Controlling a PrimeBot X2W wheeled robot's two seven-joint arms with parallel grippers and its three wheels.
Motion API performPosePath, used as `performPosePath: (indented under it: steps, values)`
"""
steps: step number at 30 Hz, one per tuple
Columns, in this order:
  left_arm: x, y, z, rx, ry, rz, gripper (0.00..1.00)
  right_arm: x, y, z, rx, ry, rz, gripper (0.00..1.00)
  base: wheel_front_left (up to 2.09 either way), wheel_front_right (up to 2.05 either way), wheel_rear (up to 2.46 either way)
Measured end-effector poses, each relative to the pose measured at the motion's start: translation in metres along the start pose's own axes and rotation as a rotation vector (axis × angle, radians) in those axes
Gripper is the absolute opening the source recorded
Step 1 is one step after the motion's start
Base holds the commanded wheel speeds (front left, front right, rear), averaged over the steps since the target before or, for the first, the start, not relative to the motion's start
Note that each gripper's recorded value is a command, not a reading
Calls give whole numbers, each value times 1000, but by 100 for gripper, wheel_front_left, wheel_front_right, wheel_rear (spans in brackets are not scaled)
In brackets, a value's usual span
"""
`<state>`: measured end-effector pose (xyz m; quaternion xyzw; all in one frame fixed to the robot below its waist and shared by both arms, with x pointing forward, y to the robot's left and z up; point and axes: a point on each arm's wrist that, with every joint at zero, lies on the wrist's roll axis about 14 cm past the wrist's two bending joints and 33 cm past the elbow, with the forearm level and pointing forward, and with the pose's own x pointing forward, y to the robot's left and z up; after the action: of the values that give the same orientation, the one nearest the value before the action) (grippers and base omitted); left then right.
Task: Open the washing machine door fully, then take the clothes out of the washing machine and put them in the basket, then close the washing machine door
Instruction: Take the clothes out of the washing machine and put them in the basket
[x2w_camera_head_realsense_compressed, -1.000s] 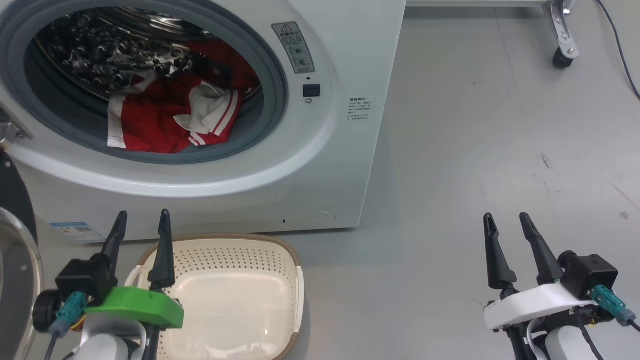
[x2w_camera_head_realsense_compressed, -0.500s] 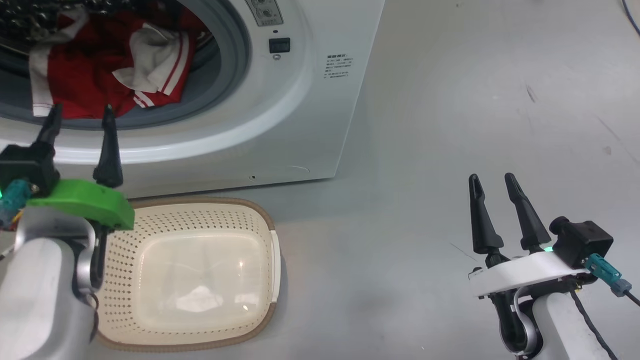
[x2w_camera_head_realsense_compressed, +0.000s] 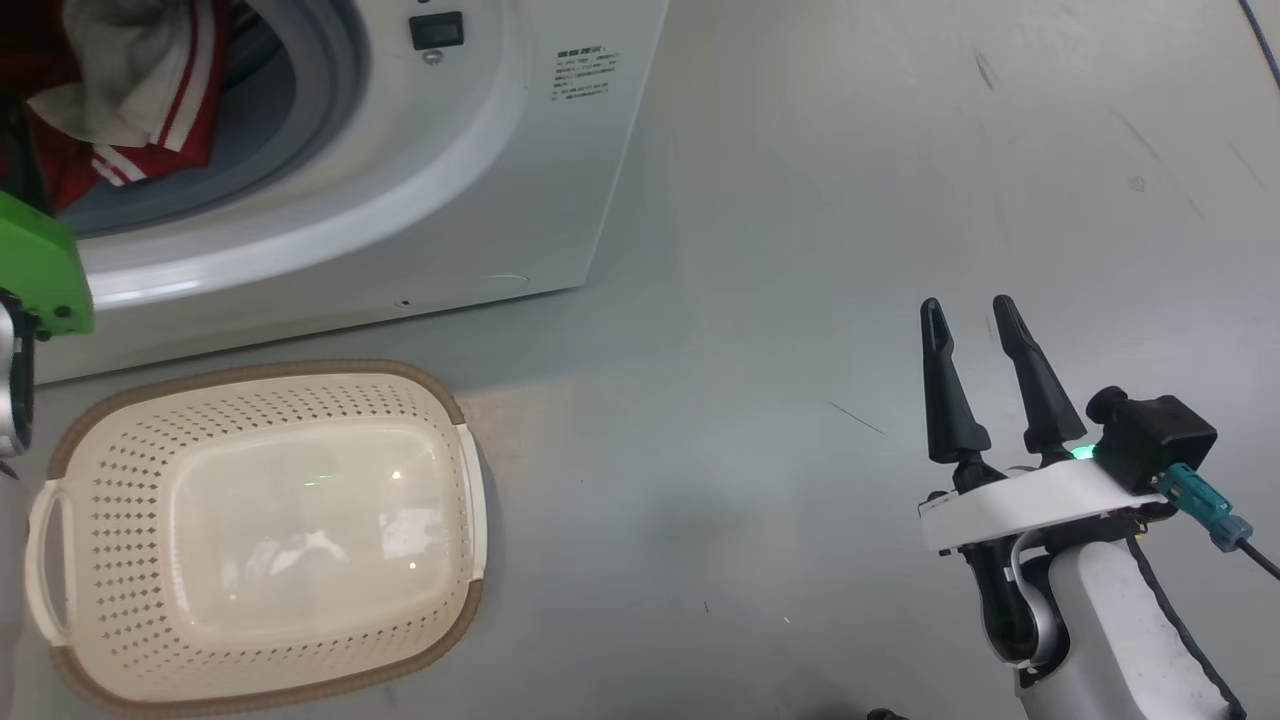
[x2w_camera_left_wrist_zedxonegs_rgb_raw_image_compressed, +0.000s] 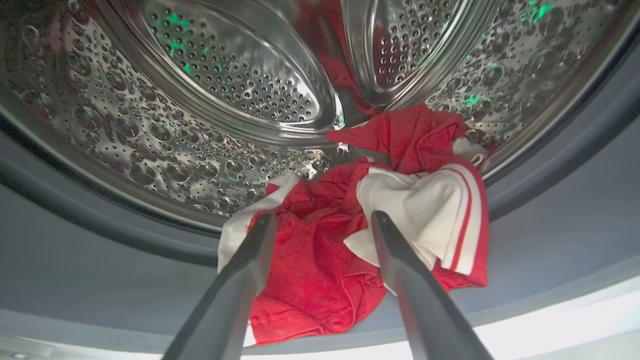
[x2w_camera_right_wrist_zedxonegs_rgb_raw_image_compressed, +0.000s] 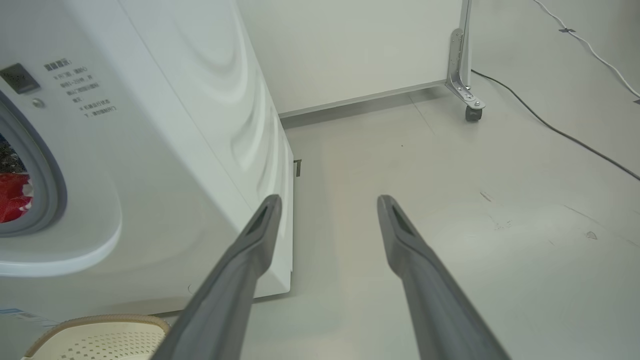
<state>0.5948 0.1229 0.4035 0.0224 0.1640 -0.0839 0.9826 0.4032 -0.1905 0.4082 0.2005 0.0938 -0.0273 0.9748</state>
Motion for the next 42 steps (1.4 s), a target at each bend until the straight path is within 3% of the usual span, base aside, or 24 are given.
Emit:
performPosePath:
  steps: [17,40,41,42]
  values:
    - [58,28,-54,92,270,86,100,1,-29,-8,-50,31,-86,100,0,0,0]
    - [78,32,-80,75,396,132,100,3,-36,-17,-49,56,-107,100,0,0,0]
    - [79,31,-80,68,398,133,93,3,-36,-17,-49,57,-108,100,0,0,0]
    - [80,31,-80,63,399,134,58,3,-36,-17,-48,58,-109,100,0,0,0]
